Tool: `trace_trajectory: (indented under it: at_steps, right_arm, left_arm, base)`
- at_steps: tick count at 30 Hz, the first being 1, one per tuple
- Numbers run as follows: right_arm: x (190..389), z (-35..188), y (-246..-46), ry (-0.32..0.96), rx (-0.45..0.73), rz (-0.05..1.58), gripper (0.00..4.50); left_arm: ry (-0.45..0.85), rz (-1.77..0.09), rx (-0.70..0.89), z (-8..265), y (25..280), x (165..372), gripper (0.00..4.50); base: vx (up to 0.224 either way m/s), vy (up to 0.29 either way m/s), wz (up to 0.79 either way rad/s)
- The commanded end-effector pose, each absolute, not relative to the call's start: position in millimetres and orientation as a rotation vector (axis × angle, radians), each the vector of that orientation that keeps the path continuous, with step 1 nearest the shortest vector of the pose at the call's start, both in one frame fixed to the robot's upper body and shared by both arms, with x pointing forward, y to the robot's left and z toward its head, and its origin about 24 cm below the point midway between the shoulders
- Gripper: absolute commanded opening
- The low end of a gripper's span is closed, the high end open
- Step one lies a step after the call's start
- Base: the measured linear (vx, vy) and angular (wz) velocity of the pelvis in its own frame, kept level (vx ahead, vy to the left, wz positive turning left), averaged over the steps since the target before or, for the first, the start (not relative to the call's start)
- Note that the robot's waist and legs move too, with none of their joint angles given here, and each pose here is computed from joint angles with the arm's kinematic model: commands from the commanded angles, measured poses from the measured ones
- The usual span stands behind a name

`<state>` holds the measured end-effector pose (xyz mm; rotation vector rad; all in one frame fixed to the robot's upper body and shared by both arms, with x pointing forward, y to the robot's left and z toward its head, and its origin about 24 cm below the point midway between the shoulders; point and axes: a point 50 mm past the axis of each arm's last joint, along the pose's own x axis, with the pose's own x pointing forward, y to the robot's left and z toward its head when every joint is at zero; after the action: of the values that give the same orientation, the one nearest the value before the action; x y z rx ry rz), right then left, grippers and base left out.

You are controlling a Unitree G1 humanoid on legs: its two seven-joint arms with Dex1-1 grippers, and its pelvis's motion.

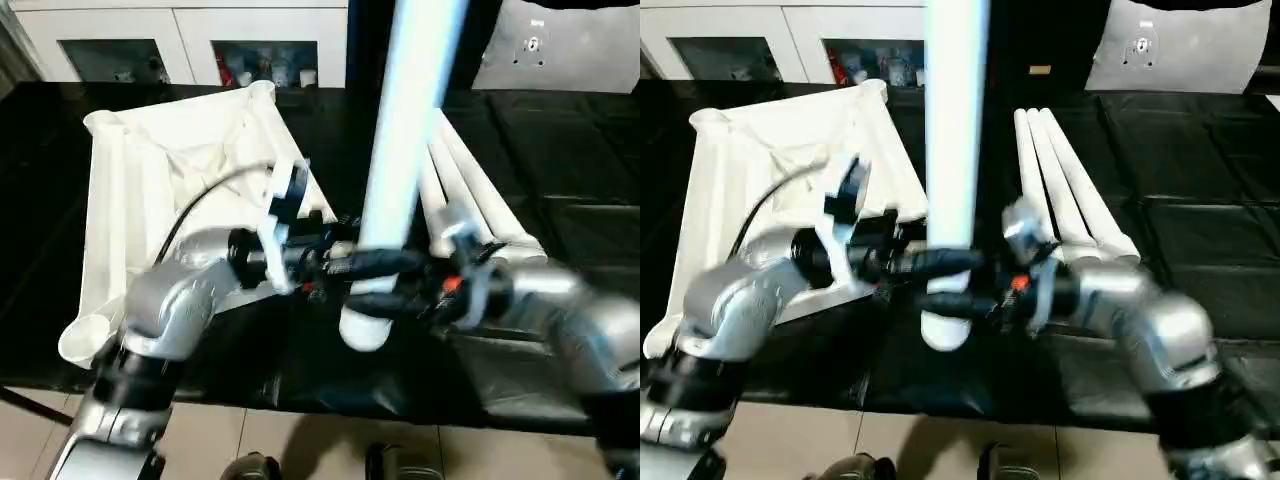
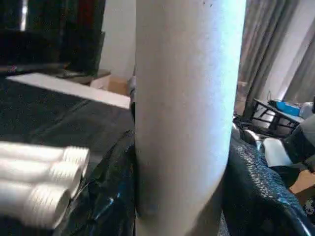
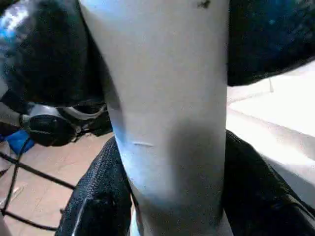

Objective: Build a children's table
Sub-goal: Insert table leg to table base

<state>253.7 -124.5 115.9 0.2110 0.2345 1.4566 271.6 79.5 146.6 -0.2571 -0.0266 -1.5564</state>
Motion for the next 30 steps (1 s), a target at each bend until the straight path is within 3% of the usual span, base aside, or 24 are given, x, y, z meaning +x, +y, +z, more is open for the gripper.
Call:
trace_trajectory:
  at_steps: [1, 3, 6, 7, 16, 17, 21, 26, 27, 30]
  right_arm:
    - [249.8, 106.7, -118.9, 0.254, 0.206, 1.437, 2.04]
    - [247.8, 102.6, -118.5, 0.266, 0.204, 1.429, 2.01]
    - [241.5, 92.2, -117.4, 0.291, 0.213, 1.41, 1.99]
    - [240.9, 91.7, -117.2, 0.29, 0.219, 1.407, 1.96]
    - [244.3, 91.1, -118.1, 0.266, 0.214, 1.372, 1.95]
    - [245.1, 91.2, -118.2, 0.26, 0.208, 1.361, 1.95]
    - [262.1, 96.6, -118.0, 0.154, 0.16, 1.181, 1.95]
    - [271.7, 101.3, -117.1, 0.088, 0.135, 1.073, 1.95]
    - [277.4, 107.3, -110.9, 0.019, 0.111, 0.994, 1.95]
    - [280.2, 110.2, -103.1, -0.024, 0.093, 0.941, 1.95]
  left_arm:
    - [0.028, -1.519, -0.207, 132.0, 77.2, 269.6, 1.95]
    - [0.045, -1.516, -0.217, 127.5, 78.6, 268.2, 2.51]
    - [0.078, -1.51, -0.256, 116.6, 81.7, 263.0, 2.73]
    - [0.082, -1.517, -0.271, 116.2, 82.2, 261.7, 3.0]
    - [0.061, -1.48, -0.282, 115.2, 84.4, 265.4, 3.59]
    - [0.049, -1.457, -0.275, 115.2, 85.0, 267.3, 3.87]
    - [0.01, -1.296, -0.244, 115.5, 92.5, 277.3, 4.18]
    - [-0.015, -1.177, -0.23, 118.3, 96.3, 283.0, 4.28]
    - [-0.06, -1.046, -0.179, 124.2, 94.7, 287.3, 4.12]
    - [-0.104, -0.949, -0.102, 128.7, 86.5, 288.6, 3.94]
  base:
    - [0.0, 0.0, 0.0]
    - [0.0, 0.0, 0.0]
    - [0.0, 0.0, 0.0]
    - [0.0, 0.0, 0.0]
    - [0.0, 0.0, 0.0]
    - [0.0, 0.0, 0.0]
    - [0.0, 0.0, 0.0]
    - [0.0, 0.0, 0.0]
    - [0.0, 0.0, 0.0]
    - [0.0, 0.0, 0.0]
